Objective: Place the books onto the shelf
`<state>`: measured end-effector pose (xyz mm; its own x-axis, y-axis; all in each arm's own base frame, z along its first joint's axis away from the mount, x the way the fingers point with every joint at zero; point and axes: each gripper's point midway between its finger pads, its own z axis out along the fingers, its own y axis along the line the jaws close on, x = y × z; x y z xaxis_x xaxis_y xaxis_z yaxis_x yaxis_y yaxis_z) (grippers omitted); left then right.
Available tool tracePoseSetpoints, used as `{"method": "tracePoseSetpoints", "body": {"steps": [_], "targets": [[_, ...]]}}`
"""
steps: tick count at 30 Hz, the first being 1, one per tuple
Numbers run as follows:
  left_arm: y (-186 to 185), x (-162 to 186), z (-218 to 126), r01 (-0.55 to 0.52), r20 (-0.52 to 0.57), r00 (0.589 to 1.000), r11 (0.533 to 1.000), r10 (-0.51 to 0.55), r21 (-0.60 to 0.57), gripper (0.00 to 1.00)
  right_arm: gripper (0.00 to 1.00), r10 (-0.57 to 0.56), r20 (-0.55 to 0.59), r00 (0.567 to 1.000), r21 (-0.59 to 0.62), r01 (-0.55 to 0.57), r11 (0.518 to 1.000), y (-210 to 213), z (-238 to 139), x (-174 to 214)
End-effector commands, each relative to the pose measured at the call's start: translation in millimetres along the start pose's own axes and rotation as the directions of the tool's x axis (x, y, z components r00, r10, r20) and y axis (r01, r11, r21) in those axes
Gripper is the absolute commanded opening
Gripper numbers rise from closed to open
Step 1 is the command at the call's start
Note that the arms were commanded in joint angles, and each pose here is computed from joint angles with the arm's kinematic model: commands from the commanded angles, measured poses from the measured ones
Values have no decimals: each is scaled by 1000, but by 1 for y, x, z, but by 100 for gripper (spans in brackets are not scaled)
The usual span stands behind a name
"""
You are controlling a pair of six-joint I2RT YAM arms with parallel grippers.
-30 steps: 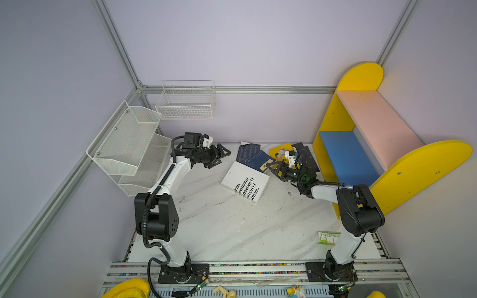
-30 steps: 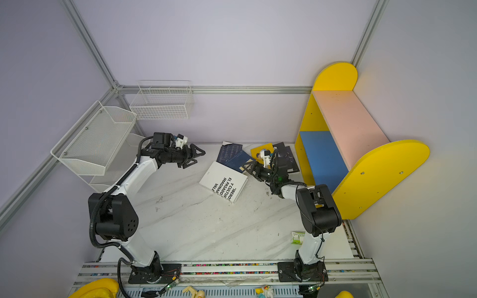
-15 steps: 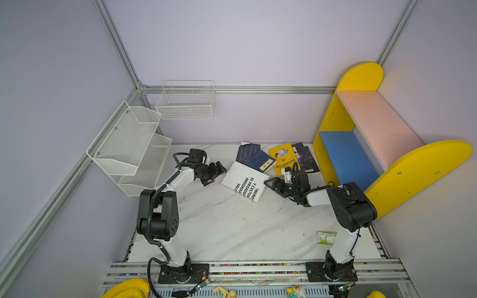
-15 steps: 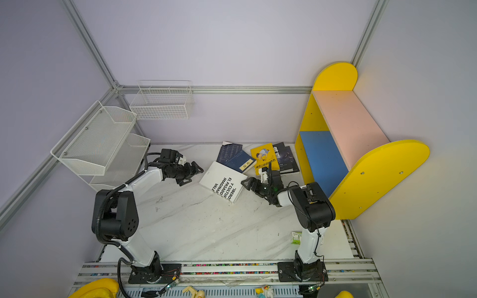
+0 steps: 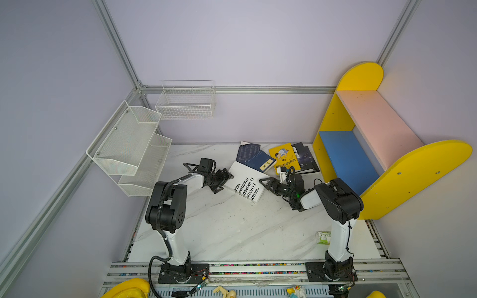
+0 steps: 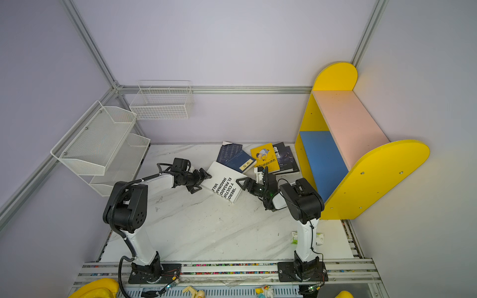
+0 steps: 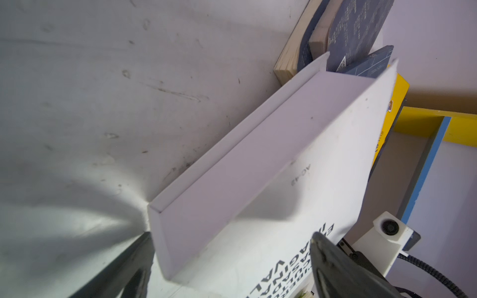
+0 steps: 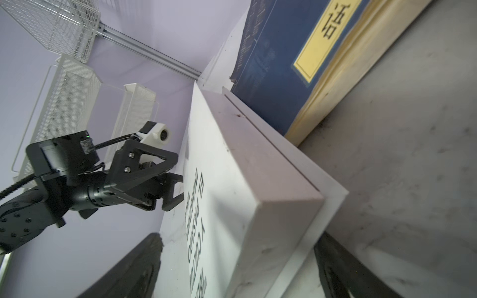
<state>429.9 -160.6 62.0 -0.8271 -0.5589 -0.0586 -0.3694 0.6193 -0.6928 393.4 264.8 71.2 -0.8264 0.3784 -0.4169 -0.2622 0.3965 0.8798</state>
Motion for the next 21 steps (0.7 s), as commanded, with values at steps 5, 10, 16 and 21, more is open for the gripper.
{"method": "tracePoseSetpoints", "body": {"steps": [5,10,16,21], "targets": [[-32,10,13,82,-36,996,980,-76,179,92,87,97,-58,994,-72,-101,992,11,-5,19],[-58,22,20,117,-71,992,961,-102,252,92,85,81,-44,996,-52,-83,995,13,-4,14],[-86,41,30,243,-121,969,911,-214,334,88,85,103,40,994,-44,-101,994,14,-7,3],[-100,53,30,304,-133,952,889,-274,342,88,84,102,129,986,0,-103,995,14,-10,-5]]}}
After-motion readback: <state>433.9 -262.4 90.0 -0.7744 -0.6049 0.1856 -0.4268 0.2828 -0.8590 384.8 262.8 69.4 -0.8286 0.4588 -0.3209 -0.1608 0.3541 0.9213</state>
